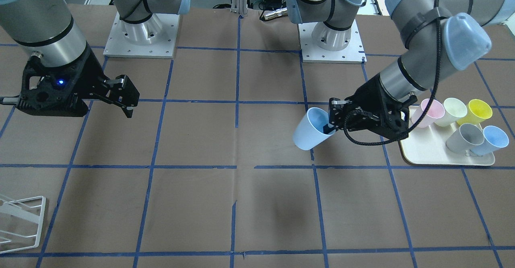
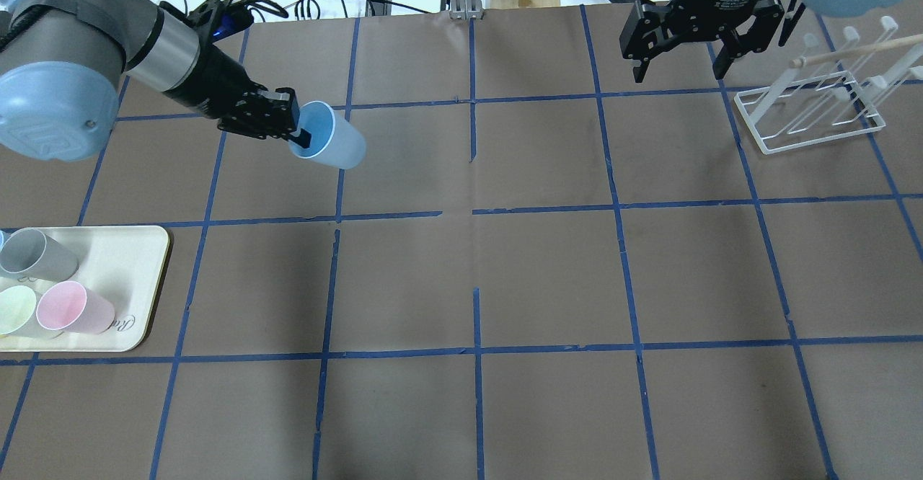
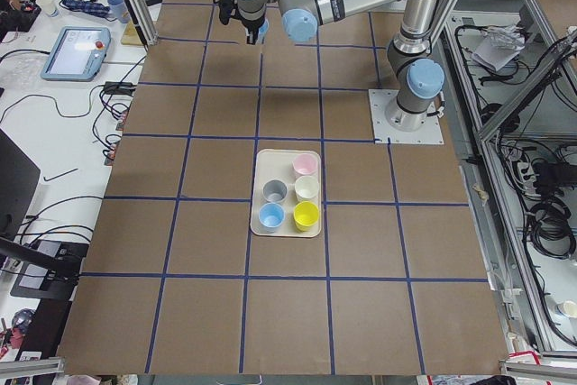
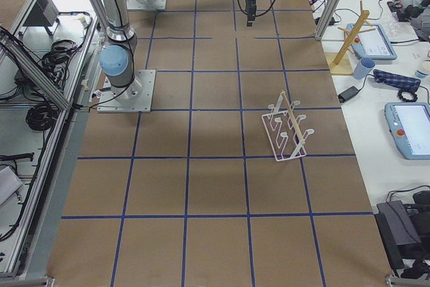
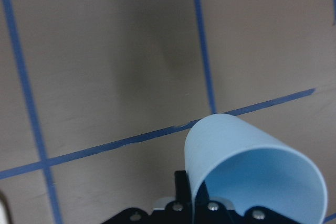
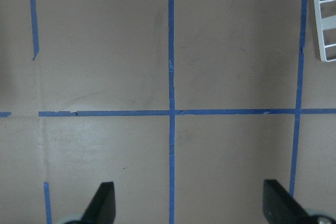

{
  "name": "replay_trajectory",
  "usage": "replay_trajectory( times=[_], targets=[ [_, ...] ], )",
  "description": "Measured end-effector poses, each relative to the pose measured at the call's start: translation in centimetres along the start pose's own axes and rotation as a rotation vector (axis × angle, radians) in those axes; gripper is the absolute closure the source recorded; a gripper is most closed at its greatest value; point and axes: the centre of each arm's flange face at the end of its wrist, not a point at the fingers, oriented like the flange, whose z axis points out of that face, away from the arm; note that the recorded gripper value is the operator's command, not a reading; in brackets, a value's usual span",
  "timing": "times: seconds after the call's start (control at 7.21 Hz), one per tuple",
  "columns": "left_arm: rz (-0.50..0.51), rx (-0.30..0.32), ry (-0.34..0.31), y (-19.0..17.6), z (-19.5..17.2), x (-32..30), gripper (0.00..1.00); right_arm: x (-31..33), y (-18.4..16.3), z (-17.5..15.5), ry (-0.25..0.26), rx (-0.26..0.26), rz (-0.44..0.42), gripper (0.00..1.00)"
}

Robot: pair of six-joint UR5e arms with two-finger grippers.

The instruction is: Transfer IKEA cup to right arm and place on rack

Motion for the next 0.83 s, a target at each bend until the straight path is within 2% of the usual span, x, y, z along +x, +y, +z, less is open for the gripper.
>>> replay_trajectory(
  times=[0.14, 0.28, 0.42, 0.55, 0.69, 0.83],
  targets=[
    [-0.064, 0.009, 0.136, 0.6, 0.0, 3.0, 1.00, 1.5, -0.3, -0.2, -0.017, 0.008, -0.066, 0.00],
    [-0.153, 0.013, 0.312, 1.0, -0.5, 5.6, 1.00, 3.5, -0.5, -0.4, -0.062, 0.022, -0.130, 0.00],
    [-0.245, -0.001, 0.502, 1.5, -0.7, 7.3, 1.00, 5.7, -0.7, -0.7, -0.140, 0.046, -0.183, 0.00],
    [-0.322, -0.028, 0.668, 2.3, -0.3, 8.2, 1.00, 7.2, -0.4, -1.3, -0.256, 0.078, -0.224, 0.00],
    [-0.377, -0.053, 0.801, 3.7, 0.5, 8.6, 1.00, 7.8, 0.1, -2.2, -0.410, 0.116, -0.249, 0.00],
    [-0.394, -0.064, 0.867, 5.0, 0.7, 9.1, 1.00, 7.8, 0.5, -2.9, -0.542, 0.151, -0.259, 0.00]
  ],
)
